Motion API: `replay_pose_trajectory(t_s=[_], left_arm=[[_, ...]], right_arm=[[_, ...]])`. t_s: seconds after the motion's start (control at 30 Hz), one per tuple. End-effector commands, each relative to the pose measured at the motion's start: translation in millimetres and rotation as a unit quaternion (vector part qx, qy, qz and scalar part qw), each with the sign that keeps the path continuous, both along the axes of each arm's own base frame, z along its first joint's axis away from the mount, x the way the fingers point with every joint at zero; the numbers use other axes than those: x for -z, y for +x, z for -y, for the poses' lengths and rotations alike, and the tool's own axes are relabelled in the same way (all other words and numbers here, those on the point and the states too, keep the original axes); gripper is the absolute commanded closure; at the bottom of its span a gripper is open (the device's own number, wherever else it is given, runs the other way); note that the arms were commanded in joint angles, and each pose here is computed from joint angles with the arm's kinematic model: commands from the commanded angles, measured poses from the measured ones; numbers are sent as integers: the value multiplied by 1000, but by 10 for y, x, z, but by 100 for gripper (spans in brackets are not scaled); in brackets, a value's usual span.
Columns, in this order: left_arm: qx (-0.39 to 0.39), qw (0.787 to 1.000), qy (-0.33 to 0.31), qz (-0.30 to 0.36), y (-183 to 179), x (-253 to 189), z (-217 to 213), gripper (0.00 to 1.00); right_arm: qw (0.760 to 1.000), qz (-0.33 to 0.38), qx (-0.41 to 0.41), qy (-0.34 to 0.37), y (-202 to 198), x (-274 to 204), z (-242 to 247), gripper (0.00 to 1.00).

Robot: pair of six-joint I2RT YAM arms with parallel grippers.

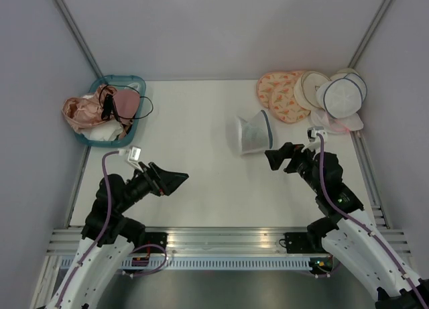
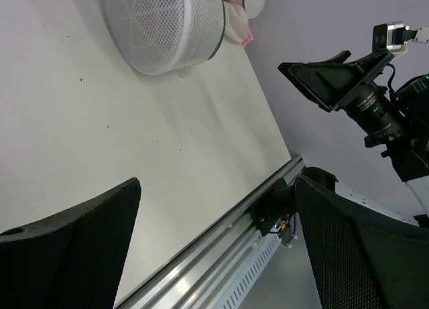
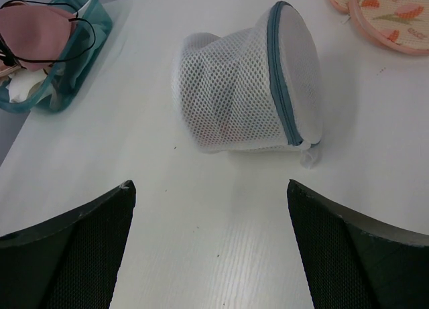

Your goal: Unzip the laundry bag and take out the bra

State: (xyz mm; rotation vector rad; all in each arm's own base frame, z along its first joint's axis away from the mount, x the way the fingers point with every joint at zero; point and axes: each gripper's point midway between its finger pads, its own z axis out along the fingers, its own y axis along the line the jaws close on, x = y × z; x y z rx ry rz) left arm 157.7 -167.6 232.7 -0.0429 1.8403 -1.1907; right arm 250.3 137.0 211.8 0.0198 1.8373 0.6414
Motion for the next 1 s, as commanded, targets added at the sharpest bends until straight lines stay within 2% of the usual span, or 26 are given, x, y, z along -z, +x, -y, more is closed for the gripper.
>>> replay_pose_trajectory(t_s=[0.0,0.13,0.2,0.37,0.43,0.5,0.57,0.6,0.63,0.67,0.7,0.8,0.83,0.9,0.97], left_arm=[[-20,999,13,29,90,-70,-51,0],[-3,999,28,23,136,29,6,0],[6,999,20,43,180,-19,57,0],[-22,998,46,33,503,-29,84,0],[-33,997,46,56,627,-144,140,1],[-50,995,70,53,818,-109,214,1],[-33,994,96,50,910,-13,489,0],[-46,991,110,67,1019,-81,553,0],[-29,990,117,77,990,-84,730,0],[-42,988,122,91,1081,-130,792,0],[-50,983,153,86,1236,11,887,0],[-70,977,173,103,1501,26,1038,0],[-70,974,195,90,1606,225,1105,0],[-86,969,213,92,1796,301,1180,0],[-91,968,211,105,1914,239,1268,1]], right_arm=[[999,-25,26,-11,-15,128,95,2],[999,-29,39,-14,-11,174,139,2],[999,-33,38,-13,-13,200,135,2],[998,-54,39,-23,9,291,124,2],[997,-64,40,-24,10,331,124,2],[997,-68,38,-23,5,350,109,2],[996,-71,44,-28,6,371,135,2],[996,-72,48,-31,8,374,156,2],[995,-71,57,-36,17,370,188,2],[995,-71,63,-38,19,372,210,2],[995,-71,65,-40,18,371,220,2],[995,-73,60,-36,7,351,202,2],[995,-74,57,-35,-1,351,189,2],[995,-75,56,-34,-13,348,192,2],[995,-75,57,-36,-30,352,207,2]])
